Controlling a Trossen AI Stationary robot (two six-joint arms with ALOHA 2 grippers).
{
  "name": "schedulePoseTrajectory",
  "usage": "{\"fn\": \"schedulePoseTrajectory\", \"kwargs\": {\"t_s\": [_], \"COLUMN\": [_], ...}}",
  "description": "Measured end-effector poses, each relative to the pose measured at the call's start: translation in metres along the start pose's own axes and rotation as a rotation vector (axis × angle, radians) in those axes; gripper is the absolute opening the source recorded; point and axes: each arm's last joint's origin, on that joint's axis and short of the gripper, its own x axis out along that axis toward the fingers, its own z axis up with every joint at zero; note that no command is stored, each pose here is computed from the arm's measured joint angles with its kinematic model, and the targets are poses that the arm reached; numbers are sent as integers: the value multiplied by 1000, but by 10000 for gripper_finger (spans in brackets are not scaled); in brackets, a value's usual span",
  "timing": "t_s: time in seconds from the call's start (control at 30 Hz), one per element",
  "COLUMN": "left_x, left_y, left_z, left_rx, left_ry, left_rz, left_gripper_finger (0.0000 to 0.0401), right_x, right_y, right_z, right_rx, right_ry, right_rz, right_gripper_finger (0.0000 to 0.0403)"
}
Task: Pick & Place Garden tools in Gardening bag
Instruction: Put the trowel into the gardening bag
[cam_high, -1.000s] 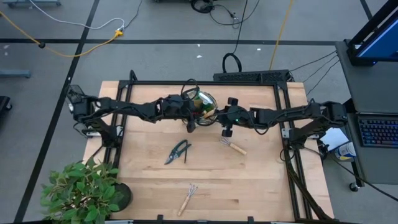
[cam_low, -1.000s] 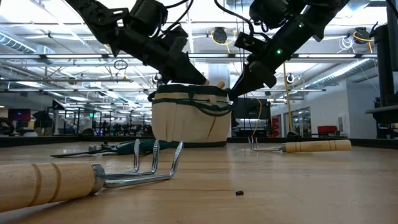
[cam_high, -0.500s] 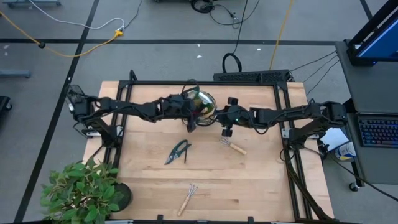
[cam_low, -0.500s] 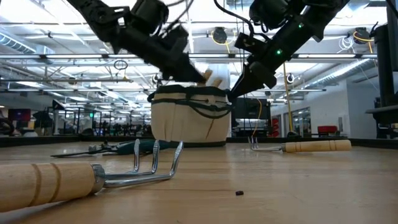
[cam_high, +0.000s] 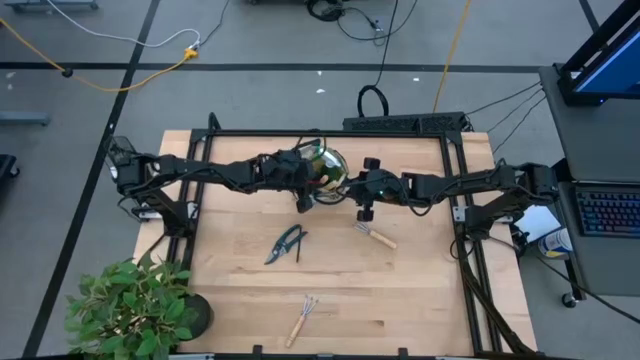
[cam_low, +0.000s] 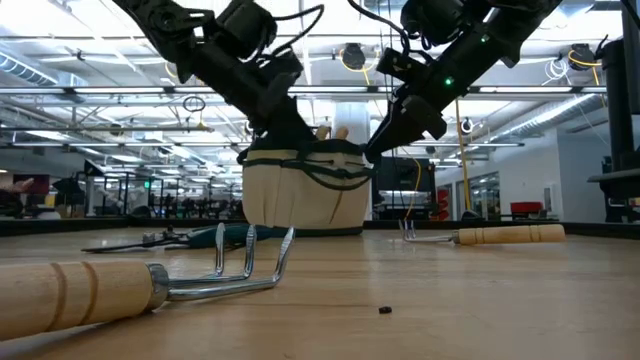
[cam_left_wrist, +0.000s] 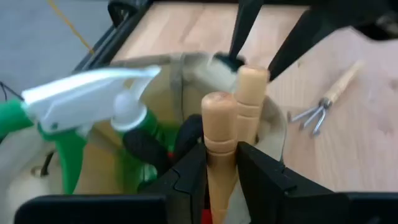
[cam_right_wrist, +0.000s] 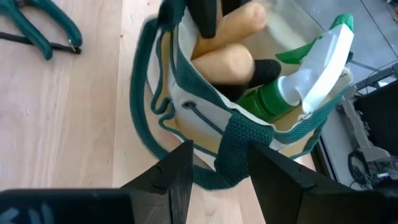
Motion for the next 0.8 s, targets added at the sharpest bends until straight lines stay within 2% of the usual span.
{"fn": "schedulePoseTrajectory", "kwargs": {"t_s": [0.2, 0.3, 0.4, 0.53, 0.67, 0.8], "left_x": [-1, 0, 0, -1, 0, 0], "left_y": [2, 3, 3, 3, 3, 3], "left_z": [-6, -2, 2, 3, 0, -2], "left_rx": [-7, 5, 8, 32, 30, 32], "left_ry": [71, 29, -20, -29, 3, 31], "left_rz": [7, 9, 13, 10, 8, 23], "left_gripper_finger": [92, 92, 92, 93, 93, 93], "right_x": [0, 0, -1, -1, -1, 0], "right_y": [-1, 0, 1, 1, 1, 9], "right_z": [4, 9, 12, 11, 11, 9], "right_rx": [7, 15, 13, 19, -41, -132], "right_ry": [-45, -114, -156, -149, -150, -155], "right_rz": [-12, 64, 125, 112, 117, 203], "right_gripper_finger": [141, 139, 125, 94, 79, 93]}}
